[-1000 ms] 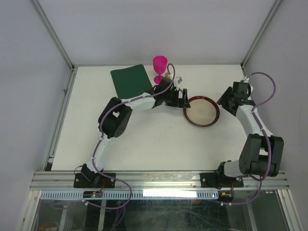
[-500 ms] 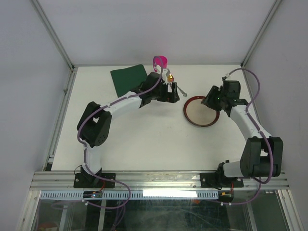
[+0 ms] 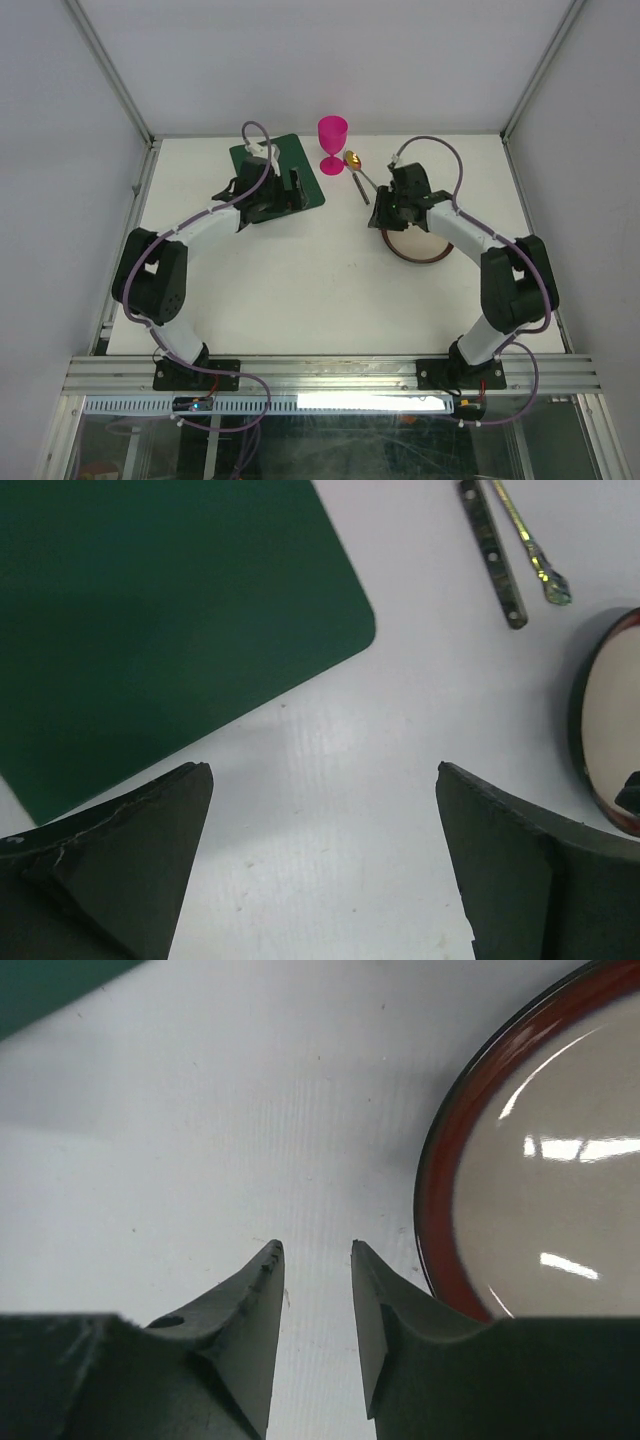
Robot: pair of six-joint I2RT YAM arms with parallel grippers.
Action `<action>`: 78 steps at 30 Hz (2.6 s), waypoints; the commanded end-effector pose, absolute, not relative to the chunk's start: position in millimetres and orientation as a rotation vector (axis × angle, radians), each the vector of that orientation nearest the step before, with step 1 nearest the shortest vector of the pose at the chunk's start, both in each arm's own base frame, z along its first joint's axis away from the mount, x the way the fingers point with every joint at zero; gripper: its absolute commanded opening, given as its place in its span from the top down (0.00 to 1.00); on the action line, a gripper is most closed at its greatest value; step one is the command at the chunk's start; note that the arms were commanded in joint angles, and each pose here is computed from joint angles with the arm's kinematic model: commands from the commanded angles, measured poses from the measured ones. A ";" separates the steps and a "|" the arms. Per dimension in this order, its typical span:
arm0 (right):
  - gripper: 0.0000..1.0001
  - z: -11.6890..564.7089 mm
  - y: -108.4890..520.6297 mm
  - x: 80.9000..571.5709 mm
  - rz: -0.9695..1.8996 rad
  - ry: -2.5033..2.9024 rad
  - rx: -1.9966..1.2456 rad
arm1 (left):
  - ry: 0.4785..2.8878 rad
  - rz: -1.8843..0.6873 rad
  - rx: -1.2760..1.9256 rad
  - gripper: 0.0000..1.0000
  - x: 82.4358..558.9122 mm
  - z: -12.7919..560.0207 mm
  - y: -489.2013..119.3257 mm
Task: Set the dinner table for one person
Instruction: Move the plate to the center of the board.
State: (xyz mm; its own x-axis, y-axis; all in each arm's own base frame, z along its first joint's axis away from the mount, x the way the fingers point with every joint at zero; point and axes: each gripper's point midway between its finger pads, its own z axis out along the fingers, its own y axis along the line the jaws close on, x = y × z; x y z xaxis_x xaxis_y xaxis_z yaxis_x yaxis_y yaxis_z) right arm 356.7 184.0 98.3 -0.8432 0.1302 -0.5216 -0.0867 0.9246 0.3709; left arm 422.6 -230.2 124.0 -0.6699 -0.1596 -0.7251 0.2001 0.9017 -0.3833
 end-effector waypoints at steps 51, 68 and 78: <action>0.88 29.0 128.8 386.3 0.009 2.619 0.076 | 2.093 -0.608 -0.014 0.01 424.4 146.9 -188.3; 0.88 25.9 79.3 403.3 -0.076 2.620 0.152 | 2.093 -0.611 -0.021 0.01 425.3 144.0 -186.3; 0.88 26.0 62.0 408.2 -0.095 2.620 0.185 | 2.093 -0.605 -0.026 0.01 427.4 143.1 -182.8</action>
State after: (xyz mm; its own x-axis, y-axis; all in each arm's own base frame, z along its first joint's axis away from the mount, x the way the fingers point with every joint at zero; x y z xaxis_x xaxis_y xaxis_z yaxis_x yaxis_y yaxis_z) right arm 401.9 78.0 22.5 -0.8680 0.1233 -0.4809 0.1326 0.9911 0.0147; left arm 418.2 -183.6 112.8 -0.6434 -0.2310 -0.7299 0.1598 0.8918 -0.4232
